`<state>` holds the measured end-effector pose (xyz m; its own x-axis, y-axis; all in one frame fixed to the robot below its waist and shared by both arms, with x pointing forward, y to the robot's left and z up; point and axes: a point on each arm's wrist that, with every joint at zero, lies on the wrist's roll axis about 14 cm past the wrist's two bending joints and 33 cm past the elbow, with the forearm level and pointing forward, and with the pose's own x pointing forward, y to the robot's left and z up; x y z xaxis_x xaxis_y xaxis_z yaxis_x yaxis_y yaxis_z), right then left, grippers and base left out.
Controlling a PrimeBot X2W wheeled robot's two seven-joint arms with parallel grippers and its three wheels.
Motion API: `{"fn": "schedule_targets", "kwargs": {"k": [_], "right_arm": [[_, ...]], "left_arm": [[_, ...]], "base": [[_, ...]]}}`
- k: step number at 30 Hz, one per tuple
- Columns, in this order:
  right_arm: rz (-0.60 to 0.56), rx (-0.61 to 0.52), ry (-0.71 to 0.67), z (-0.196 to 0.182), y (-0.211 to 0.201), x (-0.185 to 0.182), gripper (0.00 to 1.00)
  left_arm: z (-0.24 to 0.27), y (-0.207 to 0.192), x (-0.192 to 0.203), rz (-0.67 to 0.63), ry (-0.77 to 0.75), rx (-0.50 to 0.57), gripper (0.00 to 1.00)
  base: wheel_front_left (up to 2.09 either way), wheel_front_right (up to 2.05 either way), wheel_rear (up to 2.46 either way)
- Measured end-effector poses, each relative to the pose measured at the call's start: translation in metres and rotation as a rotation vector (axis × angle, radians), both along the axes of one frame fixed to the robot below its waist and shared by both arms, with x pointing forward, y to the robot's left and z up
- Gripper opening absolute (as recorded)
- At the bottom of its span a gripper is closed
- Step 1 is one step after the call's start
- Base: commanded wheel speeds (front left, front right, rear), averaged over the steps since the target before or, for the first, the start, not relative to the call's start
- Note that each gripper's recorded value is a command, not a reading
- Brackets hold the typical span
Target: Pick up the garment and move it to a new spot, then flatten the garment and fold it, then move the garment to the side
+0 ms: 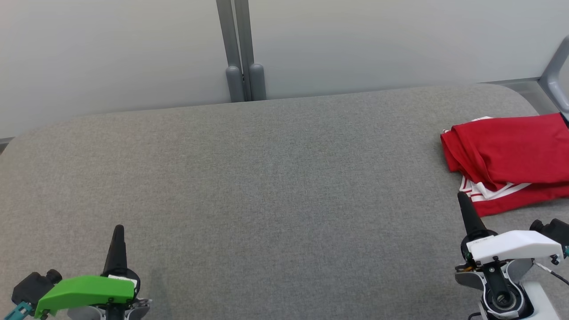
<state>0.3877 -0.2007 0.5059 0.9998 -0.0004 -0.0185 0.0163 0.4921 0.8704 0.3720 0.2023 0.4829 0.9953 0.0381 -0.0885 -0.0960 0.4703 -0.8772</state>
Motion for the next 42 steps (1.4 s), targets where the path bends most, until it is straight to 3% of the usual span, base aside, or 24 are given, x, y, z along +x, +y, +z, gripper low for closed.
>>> {"fn": "schedule_targets", "kwargs": {"k": [42], "right_arm": [[-0.005,0.373,-0.004,0.000,0.001,0.001,0.00]], "left_arm": [[0.013,-0.002,0.011,-0.006,-0.050,-0.360,0.00]], "base": [[0.00,0.00,0.00]]}}
